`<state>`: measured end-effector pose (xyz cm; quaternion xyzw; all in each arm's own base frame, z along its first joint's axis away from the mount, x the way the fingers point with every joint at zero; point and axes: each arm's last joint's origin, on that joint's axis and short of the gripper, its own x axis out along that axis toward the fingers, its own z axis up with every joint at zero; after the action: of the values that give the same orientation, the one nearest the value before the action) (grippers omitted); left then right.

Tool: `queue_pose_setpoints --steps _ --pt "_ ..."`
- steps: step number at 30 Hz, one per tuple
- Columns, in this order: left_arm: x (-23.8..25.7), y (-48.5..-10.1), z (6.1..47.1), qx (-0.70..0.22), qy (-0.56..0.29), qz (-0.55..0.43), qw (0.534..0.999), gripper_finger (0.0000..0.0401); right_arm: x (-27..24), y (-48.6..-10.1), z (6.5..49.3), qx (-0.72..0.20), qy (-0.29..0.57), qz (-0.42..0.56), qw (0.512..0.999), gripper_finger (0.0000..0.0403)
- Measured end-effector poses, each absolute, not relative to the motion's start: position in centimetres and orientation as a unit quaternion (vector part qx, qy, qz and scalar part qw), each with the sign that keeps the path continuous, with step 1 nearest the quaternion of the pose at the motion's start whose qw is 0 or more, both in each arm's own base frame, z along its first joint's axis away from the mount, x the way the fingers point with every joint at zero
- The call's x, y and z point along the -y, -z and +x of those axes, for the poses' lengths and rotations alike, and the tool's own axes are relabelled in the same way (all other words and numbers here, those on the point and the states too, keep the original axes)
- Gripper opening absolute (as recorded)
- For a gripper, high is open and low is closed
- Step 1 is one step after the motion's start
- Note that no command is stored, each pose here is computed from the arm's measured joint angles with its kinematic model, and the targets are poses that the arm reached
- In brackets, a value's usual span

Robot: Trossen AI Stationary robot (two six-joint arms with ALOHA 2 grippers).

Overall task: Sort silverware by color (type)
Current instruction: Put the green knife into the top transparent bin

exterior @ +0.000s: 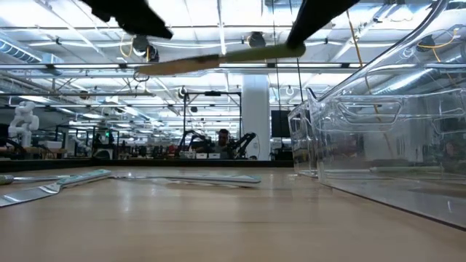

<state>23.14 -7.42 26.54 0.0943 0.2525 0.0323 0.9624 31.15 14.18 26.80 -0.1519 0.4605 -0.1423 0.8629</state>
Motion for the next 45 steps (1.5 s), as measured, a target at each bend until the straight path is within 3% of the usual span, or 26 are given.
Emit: queue_pose_setpoints --steps 9,16,23,38,45 --pt "10.9 -25.9 24.0 -0.208 0.043 0.206 0.955 0.0239 -14.7 -26.8 30.4 -0.455 0.166 -0.157 0.860 0.0012" --pt "10.6 -21.9 26.7 -0.272 -0.016 0.236 0.933 0.0239 -14.8 -26.9 30.5 -0.451 0.167 -0.154 0.863 0.0006" --pt "8.8 -19.9 29.8 -0.253 -0.057 0.195 0.946 0.0239 -14.8 -26.9 30.5 -0.449 0.167 -0.150 0.865 0.0000" --pt "6.6 -14.0 33.1 -0.288 0.019 0.146 0.946 0.0239 -14.7 -26.8 30.4 -0.463 0.156 -0.147 0.860 0.0000" --pt "4.9 -13.0 33.5 -0.308 -0.004 0.146 0.940 0.0239 -14.8 -26.8 30.4 -0.463 0.156 -0.147 0.860 0.0000"
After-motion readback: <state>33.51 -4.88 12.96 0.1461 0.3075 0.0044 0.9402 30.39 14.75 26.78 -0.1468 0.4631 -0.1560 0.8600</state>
